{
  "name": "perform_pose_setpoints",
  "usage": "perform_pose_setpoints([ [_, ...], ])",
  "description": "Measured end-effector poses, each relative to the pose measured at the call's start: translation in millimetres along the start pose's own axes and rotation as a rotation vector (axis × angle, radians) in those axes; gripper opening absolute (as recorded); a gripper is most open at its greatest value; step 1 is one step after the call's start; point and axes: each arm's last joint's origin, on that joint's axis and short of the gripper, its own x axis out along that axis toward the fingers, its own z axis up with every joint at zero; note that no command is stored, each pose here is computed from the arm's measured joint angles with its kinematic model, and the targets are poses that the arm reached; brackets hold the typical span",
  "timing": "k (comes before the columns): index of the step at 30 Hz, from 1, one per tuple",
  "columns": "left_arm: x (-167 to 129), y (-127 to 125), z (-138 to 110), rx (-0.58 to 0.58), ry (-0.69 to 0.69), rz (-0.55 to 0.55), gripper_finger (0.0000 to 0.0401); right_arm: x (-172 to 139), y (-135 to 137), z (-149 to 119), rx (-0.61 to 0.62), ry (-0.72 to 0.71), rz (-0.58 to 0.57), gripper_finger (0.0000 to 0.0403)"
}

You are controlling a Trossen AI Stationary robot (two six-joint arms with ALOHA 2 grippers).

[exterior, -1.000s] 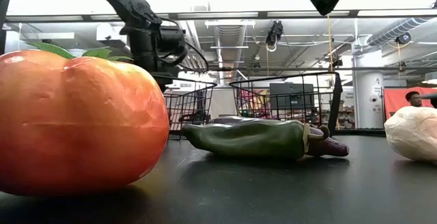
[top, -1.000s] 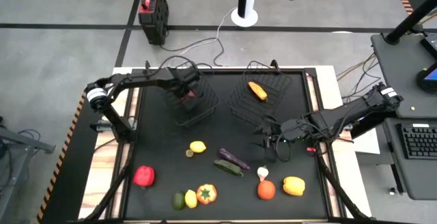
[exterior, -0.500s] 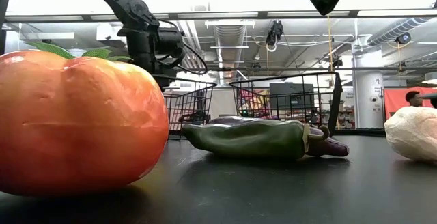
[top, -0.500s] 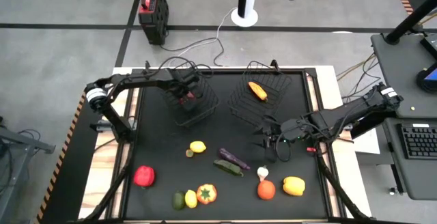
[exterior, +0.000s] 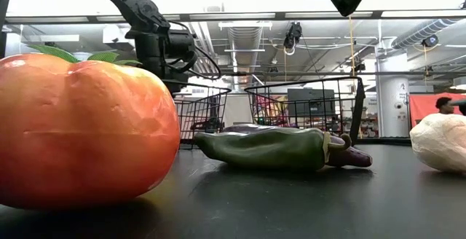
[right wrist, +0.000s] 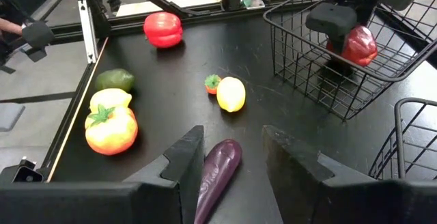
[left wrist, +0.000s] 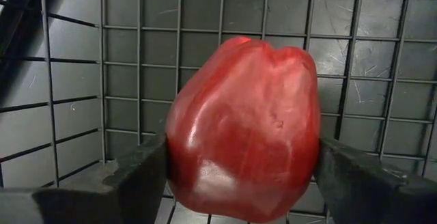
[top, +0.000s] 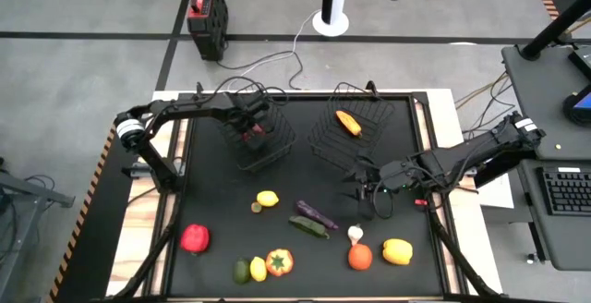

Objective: Sort produce into baskets
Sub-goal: Put the apple into the left black wire basket

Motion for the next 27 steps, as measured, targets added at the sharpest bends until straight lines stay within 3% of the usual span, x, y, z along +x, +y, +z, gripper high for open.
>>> perform_pose_setpoints([
  [9,0.7,-0.1,0.4,-0.027,-0.005,0.005,0.0345,0.0,0.0,0.1,0.000,0.000,0.000,0.0141],
  [27,-6.3,-1.2,1.9,-0.025,-0.005,-0.003,0.0350,0.2,0.0,-0.1,0.007,0.001,0.000,0.0141],
])
